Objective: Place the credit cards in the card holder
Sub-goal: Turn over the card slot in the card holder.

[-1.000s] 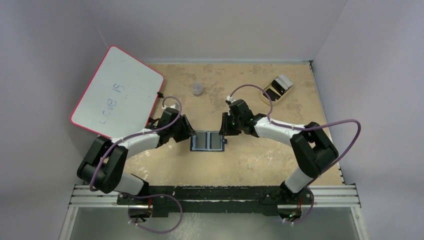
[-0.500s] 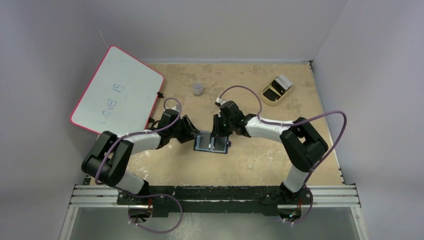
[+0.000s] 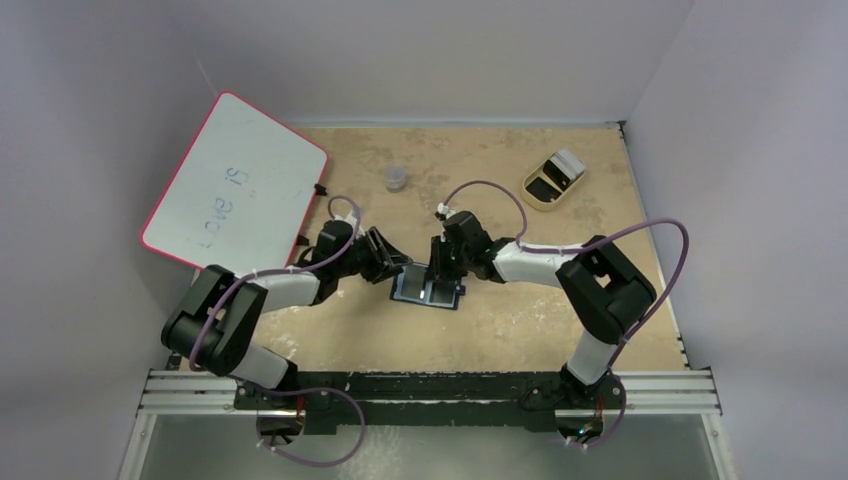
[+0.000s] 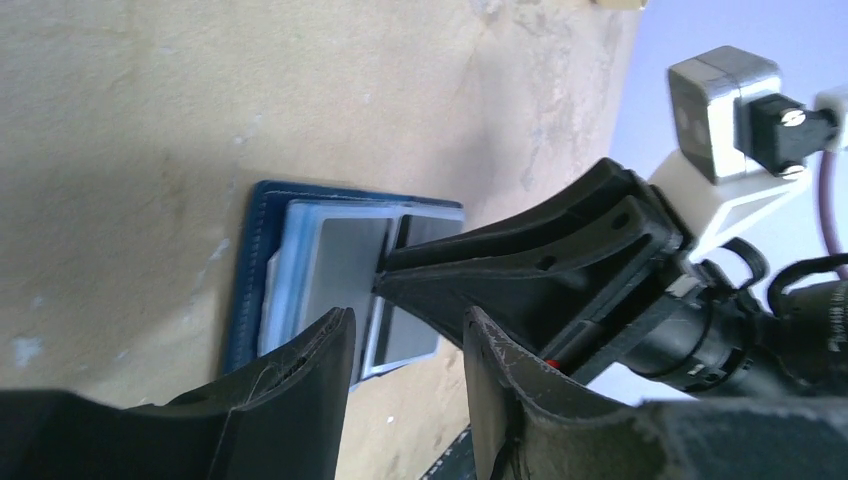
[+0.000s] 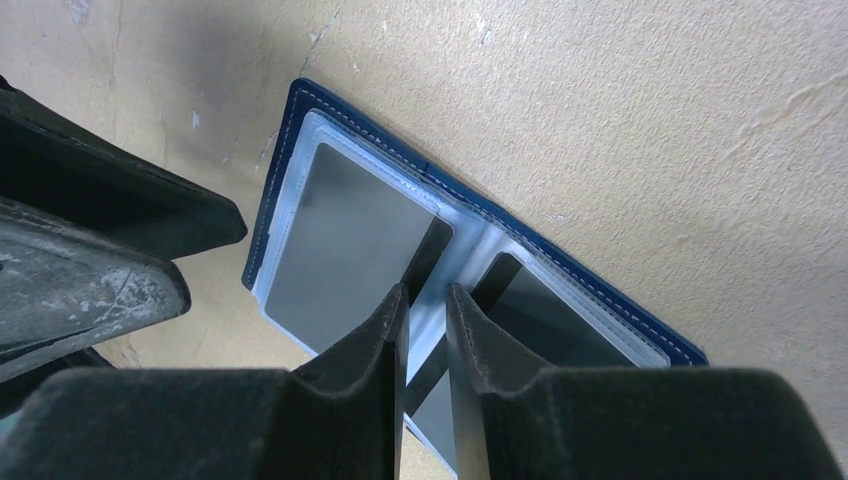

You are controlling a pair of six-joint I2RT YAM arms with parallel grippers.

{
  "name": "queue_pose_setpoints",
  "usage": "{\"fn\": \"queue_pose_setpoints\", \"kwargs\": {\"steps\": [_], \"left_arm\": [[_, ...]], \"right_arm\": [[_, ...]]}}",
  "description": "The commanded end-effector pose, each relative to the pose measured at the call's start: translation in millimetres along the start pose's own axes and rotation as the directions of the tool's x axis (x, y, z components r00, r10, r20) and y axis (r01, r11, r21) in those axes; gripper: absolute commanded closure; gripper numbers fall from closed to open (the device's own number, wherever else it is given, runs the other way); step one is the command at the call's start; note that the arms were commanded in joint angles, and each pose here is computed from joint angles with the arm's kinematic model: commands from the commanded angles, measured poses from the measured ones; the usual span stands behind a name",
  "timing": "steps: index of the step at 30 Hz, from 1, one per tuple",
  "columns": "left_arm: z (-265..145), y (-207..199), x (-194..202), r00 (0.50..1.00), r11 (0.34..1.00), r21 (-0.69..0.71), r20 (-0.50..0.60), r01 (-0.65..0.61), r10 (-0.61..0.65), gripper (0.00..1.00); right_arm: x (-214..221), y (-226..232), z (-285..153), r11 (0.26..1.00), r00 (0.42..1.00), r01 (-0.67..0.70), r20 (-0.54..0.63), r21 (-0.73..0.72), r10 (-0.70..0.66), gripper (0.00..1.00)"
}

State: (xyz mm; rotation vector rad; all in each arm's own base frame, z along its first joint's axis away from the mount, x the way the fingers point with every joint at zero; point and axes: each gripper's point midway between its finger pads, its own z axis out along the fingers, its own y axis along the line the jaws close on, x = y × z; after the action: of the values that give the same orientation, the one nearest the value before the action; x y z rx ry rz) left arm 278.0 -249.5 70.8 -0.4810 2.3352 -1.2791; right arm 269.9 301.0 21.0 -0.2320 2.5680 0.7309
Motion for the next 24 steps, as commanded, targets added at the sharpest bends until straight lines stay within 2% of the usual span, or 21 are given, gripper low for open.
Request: {"fn": "queue_pose_setpoints", "kwargs": {"steps": [1,3,5,13,18,24], "left_arm": [[-6.7,12.6,-15.2,0.993,0.988,-0.121,0.051,-0.1,0.107,0.57],[-11.1,32.6,-20.2,0.987,0.964,-0.232,0.06,-0.131,0.148,0.57],[-13.7,41.8,-21.9,0.984,0.951,-0.276,0.065,-0.143,0.167,0.56],[-2.9,55.6,-12.6,0.989,0.954,-0.269,0.028,-0.132,0.145,0.52],[8.3,33.5,0.0,0.997,0.993,-0.098,0.001,-0.072,0.072,0.52],[5.5,4.1,3.9,1.0,0.999,0.052,-0.008,-0.017,0.017,0.53]], "right_arm": [[11.5,-10.7,-2.8,0.999,1.0,-0.017,-0.023,0.034,0.017,0.78],[13.9,-12.4,-1.3,0.999,0.999,-0.018,-0.028,0.037,0.019,0.78],[15.4,-13.3,-0.7,0.999,0.999,-0.022,-0.028,0.036,0.023,0.78],[21.1,-18.5,0.7,0.999,0.999,-0.028,-0.035,0.047,0.03,0.78],[23.2,-21.0,2.6,0.998,0.999,-0.031,-0.04,0.049,0.033,0.78],[22.6,-21.7,1.7,0.998,0.999,-0.032,-0.037,0.05,0.034,0.78]]}}
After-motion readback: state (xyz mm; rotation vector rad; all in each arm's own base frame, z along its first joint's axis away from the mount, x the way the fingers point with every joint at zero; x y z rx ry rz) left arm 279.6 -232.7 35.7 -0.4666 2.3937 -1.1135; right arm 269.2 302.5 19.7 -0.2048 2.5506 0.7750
